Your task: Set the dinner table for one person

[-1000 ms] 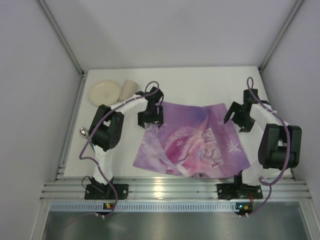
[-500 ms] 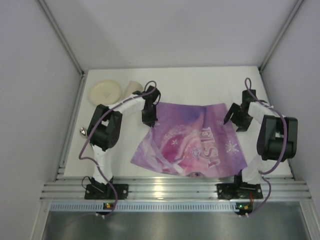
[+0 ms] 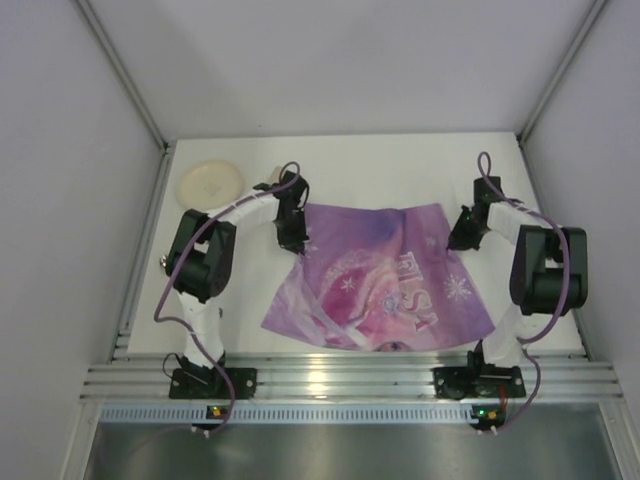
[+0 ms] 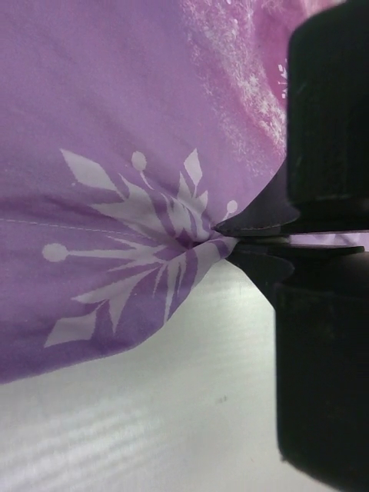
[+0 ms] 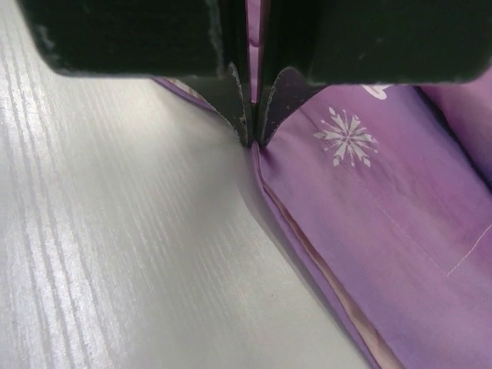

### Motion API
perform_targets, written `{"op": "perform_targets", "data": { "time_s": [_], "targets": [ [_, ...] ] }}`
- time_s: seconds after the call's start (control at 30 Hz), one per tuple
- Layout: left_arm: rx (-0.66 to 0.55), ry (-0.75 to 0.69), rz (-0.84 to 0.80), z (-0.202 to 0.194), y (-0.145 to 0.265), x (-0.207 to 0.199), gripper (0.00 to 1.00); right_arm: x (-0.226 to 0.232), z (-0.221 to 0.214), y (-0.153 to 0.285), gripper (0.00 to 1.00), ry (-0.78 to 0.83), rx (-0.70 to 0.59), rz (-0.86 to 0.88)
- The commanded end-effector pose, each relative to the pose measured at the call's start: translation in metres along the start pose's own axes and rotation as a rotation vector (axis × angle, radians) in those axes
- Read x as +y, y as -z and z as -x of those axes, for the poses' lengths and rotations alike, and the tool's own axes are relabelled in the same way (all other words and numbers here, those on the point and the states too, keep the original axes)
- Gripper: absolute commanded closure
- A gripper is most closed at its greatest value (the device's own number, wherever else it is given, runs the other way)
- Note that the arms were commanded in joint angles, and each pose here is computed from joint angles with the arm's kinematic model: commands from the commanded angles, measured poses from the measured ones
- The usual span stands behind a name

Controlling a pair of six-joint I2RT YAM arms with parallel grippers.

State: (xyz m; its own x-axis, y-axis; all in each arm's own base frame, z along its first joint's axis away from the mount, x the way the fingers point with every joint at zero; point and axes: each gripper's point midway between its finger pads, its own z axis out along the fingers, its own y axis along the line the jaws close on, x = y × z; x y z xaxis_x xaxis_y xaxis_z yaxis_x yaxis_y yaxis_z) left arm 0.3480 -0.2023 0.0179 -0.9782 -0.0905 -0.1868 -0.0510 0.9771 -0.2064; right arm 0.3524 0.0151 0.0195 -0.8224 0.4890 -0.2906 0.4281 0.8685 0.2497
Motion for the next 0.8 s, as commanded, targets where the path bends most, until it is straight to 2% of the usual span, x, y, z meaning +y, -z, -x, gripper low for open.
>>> {"op": "perform_targets", "data": {
  "time_s": [0.0, 0.13, 0.23, 0.63, 0.67, 0.7, 0.73, 0.77],
  "targets": [
    [0.062, 0.062, 0.115, -0.013, -0.011, 0.061, 1.00, -0.014, 0.000, -0.003, 1.00, 0.023, 0.023, -0.102],
    [0.038, 0.090, 0.191, -0.005, 0.000, 0.104, 1.00, -0.019, 0.020, 0.010, 1.00, 0.023, -0.011, -0.174],
    [0.015, 0.092, 0.217, 0.002, 0.007, 0.117, 1.00, -0.015, 0.028, 0.009, 1.00, 0.012, -0.012, -0.175],
    [0.043, 0.136, 0.285, -0.008, 0.016, 0.144, 1.00, 0.024, 0.046, -0.004, 1.00, 0.047, -0.014, -0.070],
    [0.031, 0.142, 0.281, -0.007, 0.020, 0.142, 0.71, 0.028, 0.049, -0.001, 1.00, 0.057, -0.023, -0.050],
    [0.021, 0.146, 0.278, -0.005, 0.023, 0.141, 0.52, 0.028, 0.051, 0.001, 1.00, 0.061, -0.031, -0.045],
    [0.011, 0.149, 0.278, -0.004, 0.026, 0.141, 0.38, 0.030, 0.053, 0.005, 0.98, 0.064, -0.038, -0.042],
    [-0.001, 0.156, 0.280, -0.002, 0.032, 0.140, 0.24, 0.031, 0.056, 0.012, 0.91, 0.067, -0.054, -0.040]
  ]
}}
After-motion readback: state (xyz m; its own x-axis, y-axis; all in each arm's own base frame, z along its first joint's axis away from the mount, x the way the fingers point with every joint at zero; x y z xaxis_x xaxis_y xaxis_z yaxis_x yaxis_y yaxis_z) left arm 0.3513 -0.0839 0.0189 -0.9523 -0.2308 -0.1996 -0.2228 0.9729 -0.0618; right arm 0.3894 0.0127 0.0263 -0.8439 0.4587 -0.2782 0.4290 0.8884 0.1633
